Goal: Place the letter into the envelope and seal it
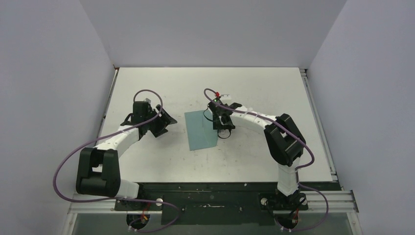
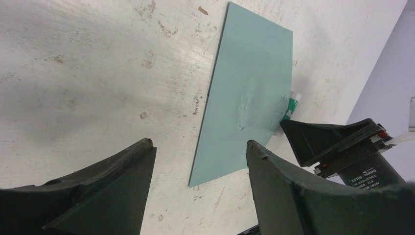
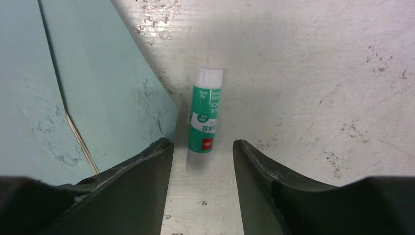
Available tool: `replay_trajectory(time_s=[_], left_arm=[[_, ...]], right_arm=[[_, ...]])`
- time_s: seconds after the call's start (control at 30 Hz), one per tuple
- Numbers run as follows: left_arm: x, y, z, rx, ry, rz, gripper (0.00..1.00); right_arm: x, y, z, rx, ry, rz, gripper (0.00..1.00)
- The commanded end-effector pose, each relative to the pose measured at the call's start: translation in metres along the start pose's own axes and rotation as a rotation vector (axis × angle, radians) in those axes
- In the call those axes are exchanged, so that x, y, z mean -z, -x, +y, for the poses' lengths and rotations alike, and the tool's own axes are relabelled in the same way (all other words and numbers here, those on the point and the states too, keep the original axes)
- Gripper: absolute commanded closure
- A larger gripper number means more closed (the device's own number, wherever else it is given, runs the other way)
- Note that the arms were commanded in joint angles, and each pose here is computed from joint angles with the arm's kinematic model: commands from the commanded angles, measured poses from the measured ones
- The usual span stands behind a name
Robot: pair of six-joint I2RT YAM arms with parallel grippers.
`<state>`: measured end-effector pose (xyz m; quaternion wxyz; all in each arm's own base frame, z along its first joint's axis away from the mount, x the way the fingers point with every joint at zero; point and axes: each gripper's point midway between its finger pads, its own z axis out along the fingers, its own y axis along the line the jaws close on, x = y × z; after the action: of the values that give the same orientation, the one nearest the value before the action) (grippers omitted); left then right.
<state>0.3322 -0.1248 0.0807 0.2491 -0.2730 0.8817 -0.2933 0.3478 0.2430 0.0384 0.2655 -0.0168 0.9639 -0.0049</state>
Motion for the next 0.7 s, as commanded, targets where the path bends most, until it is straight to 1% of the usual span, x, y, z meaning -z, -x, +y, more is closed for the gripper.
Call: replay_trajectory(time_s=[0.0, 0.17, 0.4, 0.53, 0.6, 0.67], left_arm=[[0.012, 0.016, -0.012, -0.034, -0.04, -0.053, 0.33], [0.012, 0.016, -0.008, -0.027, -0.04, -0.046, 0.33], [0.02, 0.018, -0.015, -0.035, -0.074, -0.049, 0.32], [0.023, 0.019, -0.02, -0.044, -0.079, -0.045, 0.31], [0.025, 0.02, -0.025, -0.053, -0.099, -0.042, 0.3], [0.026, 0.019, -0.034, -0.057, -0.137, -0.029, 0.29]], right_arm=[[0.008, 0.01, -0.007, 0.013, -0.065, -0.038, 0.52], [0.001, -0.003, -0.005, 0.014, -0.052, 0.001, 0.54], [-0.013, -0.02, -0.001, 0.001, -0.008, 0.051, 0.57], [-0.017, -0.028, -0.002, -0.011, 0.008, 0.08, 0.61], [-0.018, -0.029, -0.004, -0.013, 0.012, 0.082, 0.66], [-0.016, -0.029, -0.006, -0.015, 0.013, 0.077, 0.75]])
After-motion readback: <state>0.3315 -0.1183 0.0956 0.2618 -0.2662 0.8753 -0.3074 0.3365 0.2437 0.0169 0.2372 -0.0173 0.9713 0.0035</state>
